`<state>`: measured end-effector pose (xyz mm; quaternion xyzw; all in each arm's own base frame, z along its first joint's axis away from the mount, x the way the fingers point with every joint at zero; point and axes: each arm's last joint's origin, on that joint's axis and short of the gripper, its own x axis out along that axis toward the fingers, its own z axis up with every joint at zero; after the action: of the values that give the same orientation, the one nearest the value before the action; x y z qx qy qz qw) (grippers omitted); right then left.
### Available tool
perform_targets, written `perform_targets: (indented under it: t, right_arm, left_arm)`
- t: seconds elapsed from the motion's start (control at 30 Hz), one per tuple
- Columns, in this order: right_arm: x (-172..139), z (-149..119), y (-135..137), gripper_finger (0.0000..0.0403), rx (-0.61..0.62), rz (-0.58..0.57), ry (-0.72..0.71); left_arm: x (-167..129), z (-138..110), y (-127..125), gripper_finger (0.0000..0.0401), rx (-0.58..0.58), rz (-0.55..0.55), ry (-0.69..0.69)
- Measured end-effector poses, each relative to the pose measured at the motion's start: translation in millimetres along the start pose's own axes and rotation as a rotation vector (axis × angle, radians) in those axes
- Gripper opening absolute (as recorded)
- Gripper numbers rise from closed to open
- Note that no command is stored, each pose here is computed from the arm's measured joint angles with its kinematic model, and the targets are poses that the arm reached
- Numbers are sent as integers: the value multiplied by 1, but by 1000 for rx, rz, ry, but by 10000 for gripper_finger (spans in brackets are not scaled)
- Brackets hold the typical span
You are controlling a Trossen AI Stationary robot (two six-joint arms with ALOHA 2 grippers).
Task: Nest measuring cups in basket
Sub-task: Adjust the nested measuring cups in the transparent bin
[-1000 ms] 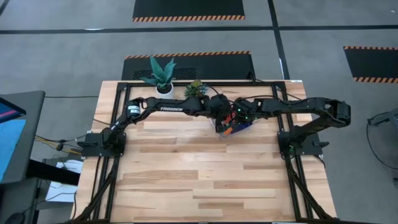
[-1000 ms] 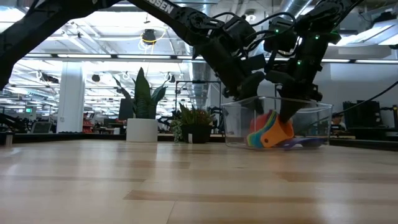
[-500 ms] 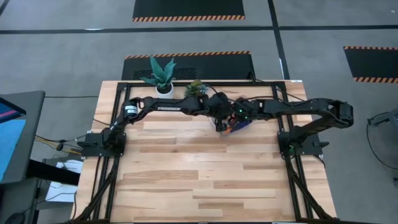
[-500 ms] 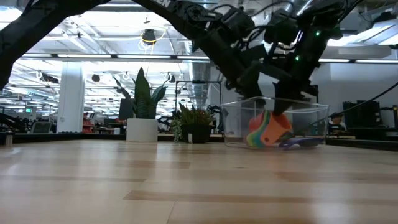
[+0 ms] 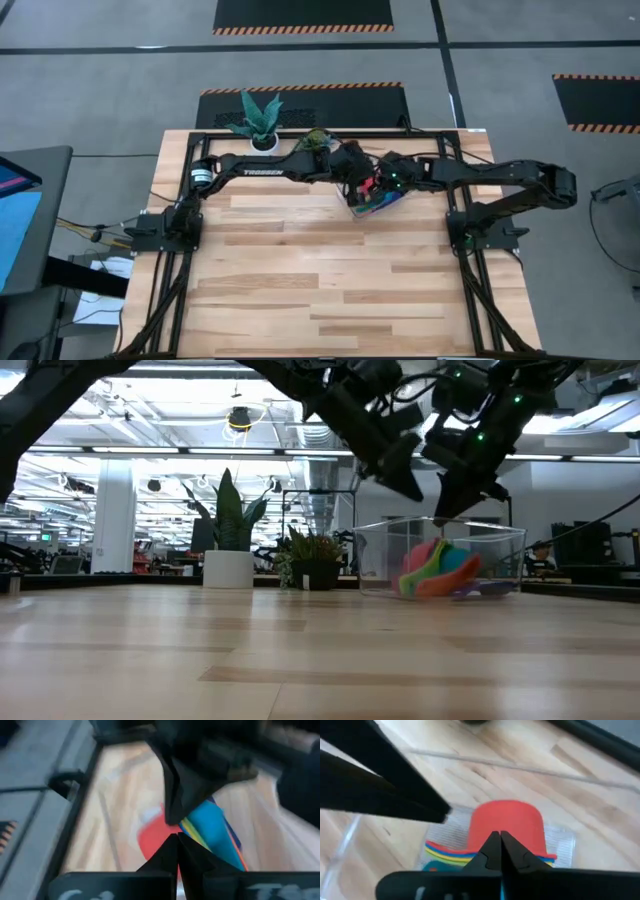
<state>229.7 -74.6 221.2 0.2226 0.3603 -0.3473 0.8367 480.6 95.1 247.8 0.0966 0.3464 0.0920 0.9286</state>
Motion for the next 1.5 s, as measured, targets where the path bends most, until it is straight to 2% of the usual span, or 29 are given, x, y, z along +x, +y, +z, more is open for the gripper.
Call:
perform_targets:
  t: [0.13, 0.37, 0.6, 0.7, 0.83, 0.9, 0.97, 1.03, 1.2, 1.33, 1.5]
  right_arm:
    - [-13, 3, -3, 6, -12, 14, -38]
    - [-58, 0, -18, 36, 0, 58, -100]
    - [-99, -11, -33, 41, -29, 170, -135]
    - [-108, -17, -38, 41, -35, 180, -131]
    - [-112, -25, -43, 41, -52, 158, -81]
    - [-111, -28, -45, 42, -63, 137, -43]
    - [-109, -30, -45, 42, -65, 124, -19]
    - [-106, -28, -43, 42, -66, 119, -16]
    - [-98, -27, -41, 42, -123, 95, 12]
    - [-97, -23, -39, 42, -101, 108, -14]
    - [-97, -19, -38, 42, -217, 120, -65]
  left_arm:
    - [-15, 7, 4, 0, -12, 62, -4]
    - [-53, 18, 6, 0, -66, 122, 26]
    - [-76, 14, 1, 0, -101, 36, 120]
    - [-72, 10, -1, 0, -136, -15, 149]
    - [-56, 6, -4, 0, -186, -26, 148]
    - [-42, 8, -4, 0, -208, -12, 83]
    - [-30, 1, -4, 0, -227, -22, 102]
    - [-16, 0, -1, 0, -258, -55, 50]
    - [3, -1, 7, 0, -392, -77, -27]
    - [3, 1, 7, 6, -358, -171, -59]
    - [2, 5, 7, 45, -285, -151, -101]
